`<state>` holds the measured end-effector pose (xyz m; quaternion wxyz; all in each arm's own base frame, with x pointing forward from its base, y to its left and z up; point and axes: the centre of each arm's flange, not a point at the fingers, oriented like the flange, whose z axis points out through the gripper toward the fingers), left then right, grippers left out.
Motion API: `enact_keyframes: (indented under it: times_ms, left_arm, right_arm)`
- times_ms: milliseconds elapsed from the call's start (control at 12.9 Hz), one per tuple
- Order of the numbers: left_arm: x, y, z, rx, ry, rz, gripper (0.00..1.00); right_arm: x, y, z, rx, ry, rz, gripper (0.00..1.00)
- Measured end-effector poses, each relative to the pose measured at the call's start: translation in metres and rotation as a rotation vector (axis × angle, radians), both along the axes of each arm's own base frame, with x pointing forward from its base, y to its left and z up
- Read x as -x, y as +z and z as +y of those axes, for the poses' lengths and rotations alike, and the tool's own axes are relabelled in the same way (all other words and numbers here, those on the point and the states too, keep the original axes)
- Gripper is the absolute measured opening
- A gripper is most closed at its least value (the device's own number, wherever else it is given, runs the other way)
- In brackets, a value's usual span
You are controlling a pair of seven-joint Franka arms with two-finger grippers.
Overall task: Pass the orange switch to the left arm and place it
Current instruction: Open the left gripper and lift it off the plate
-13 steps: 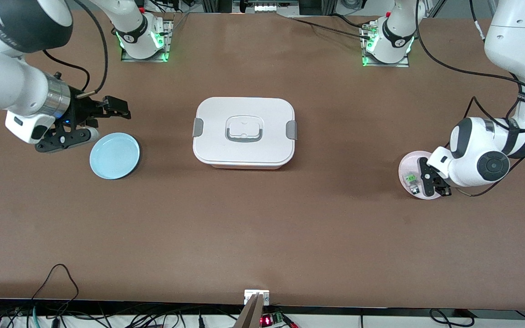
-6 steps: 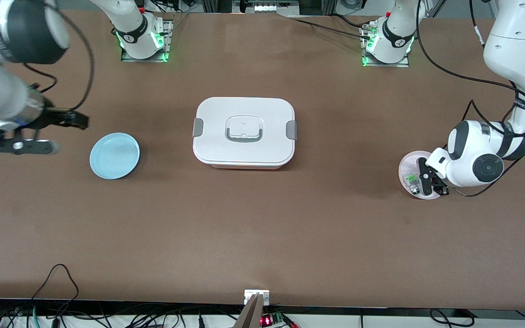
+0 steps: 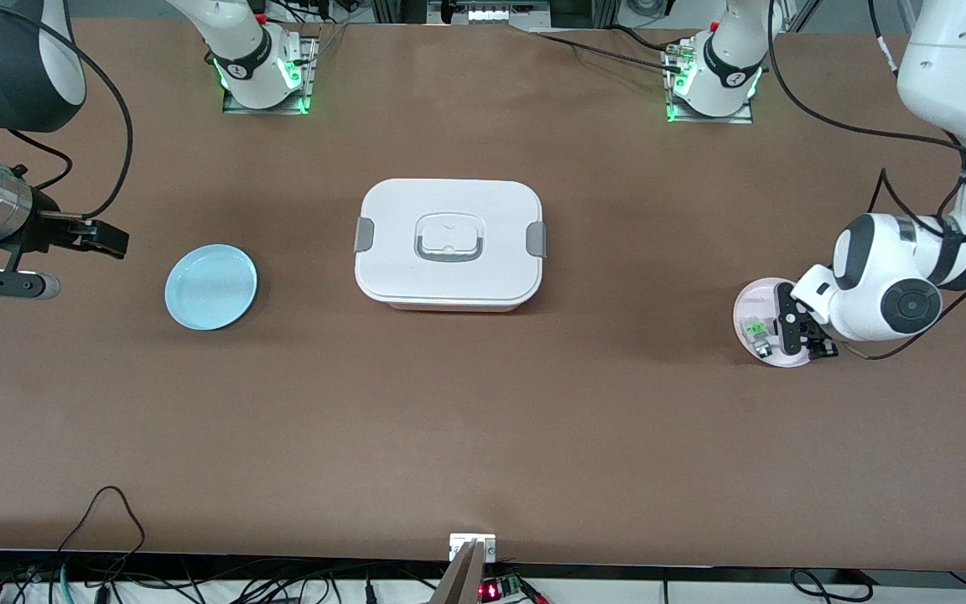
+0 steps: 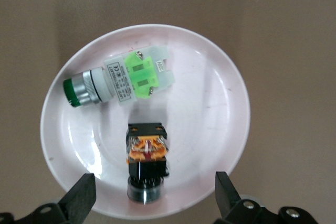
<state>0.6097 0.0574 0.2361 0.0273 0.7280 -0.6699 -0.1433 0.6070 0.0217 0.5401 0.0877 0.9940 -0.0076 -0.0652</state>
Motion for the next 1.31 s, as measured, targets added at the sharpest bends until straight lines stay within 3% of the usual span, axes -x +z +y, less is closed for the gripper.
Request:
enact_keyframes:
  times_ms: [309,695,927,1081,1313]
  left_arm:
    - [-0.01,0.105,-0.03,-0.051,0.02,0.078,1.0]
    - [-0.008,0.213,-0.047,-0.167,0.319,0.15,1.0]
    - [-0.004,0.266,-0.063,-0.233,0.554,0.09,1.0]
    - [0.002,0.288,-0.082,-0.215,0.757,0.064,1.0]
    - [0.012,0.308,-0.101,-0.237,0.993,0.006,1.0]
  right_arm:
    - [0.0,-0.007,-0.029,-0.049,-0.055,0.007,1.0]
    - [0.006,0.012,-0.054,-0.099,-0.095,-0.057,1.0]
    - [0.032,0.025,-0.052,-0.11,-0.086,-0.091,1.0]
    - [0.051,0.033,-0.052,-0.119,-0.056,-0.091,1.0]
    - [0.06,0.044,-0.052,-0.125,-0.024,-0.097,1.0]
